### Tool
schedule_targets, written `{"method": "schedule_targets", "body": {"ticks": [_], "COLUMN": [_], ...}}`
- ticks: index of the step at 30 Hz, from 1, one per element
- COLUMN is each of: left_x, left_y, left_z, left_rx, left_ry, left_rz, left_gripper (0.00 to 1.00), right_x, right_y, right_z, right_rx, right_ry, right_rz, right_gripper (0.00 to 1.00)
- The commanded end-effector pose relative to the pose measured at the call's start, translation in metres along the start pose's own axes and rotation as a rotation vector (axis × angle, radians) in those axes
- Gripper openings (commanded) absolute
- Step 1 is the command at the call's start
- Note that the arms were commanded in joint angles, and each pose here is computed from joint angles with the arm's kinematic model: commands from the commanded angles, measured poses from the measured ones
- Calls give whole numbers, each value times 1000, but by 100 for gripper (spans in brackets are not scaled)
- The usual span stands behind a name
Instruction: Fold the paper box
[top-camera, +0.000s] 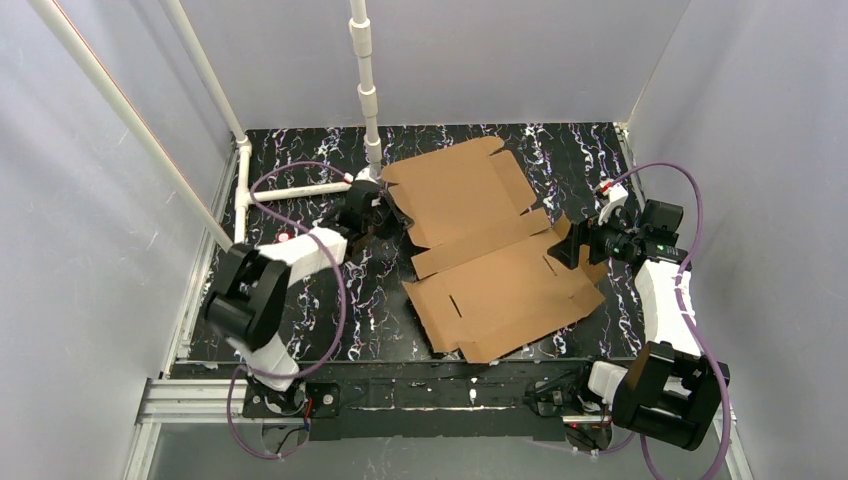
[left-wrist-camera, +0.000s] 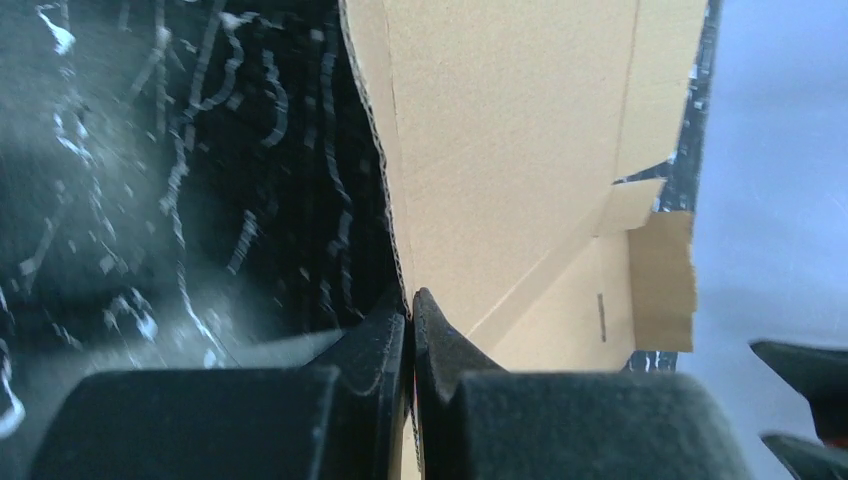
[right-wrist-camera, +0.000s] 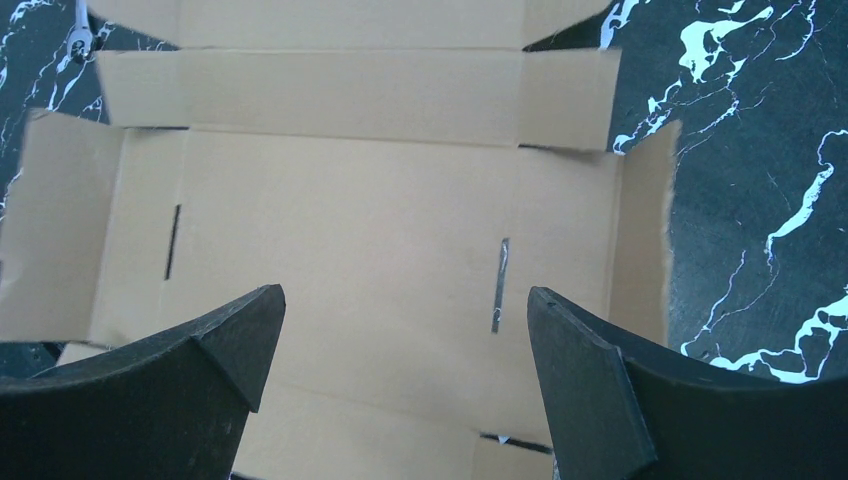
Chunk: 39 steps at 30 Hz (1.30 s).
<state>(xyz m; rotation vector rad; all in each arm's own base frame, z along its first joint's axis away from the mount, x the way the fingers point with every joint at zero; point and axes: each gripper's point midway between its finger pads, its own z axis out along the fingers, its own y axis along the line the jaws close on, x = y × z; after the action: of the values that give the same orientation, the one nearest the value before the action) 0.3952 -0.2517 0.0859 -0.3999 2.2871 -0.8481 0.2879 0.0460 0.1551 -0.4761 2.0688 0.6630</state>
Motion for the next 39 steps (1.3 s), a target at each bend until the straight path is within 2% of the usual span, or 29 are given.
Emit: {"method": "schedule_targets", "body": {"ticks": [1,4,7,18,22,29,35,37,39], "left_x": [-15,-17,-25,-47,-44,-17,3,7,11], "left_y": [-34,-28,-14,6,10,17,21,21,21], "left_z": [-53,-81,-103,-144,-158,-175,-185,-188,-190], "left_rx": [19,-38,-93,-180,-172,-129,-100,-85,-70], "left_ry": [-212,-333,-428,-592,-619,-611,-608,-607,-604], "left_rz": [118,175,169,215,230,301,359,373,383], "left_gripper": [0,0,0,0,0,0,0,0,0], "right_x": [-14,-15,-15,-6,-2,17,10,10,9], "right_y": [1,4,6,2,-1,-1,-17,-22,-30], "right_z": [-5,-7,-9,-6,-3,21,52,63,74], "right_rx": [-5,-11,-19,-26,-32,-108,-145,-158,-141], "right_ry": [-36,-45,-50,-18,-2,85,116,134,150], "right_rz": [-40,-45,-48,-68,-94,-153,-181,-201,-221], "right_gripper": [100,100,100,100,100,100,100,93,91]}}
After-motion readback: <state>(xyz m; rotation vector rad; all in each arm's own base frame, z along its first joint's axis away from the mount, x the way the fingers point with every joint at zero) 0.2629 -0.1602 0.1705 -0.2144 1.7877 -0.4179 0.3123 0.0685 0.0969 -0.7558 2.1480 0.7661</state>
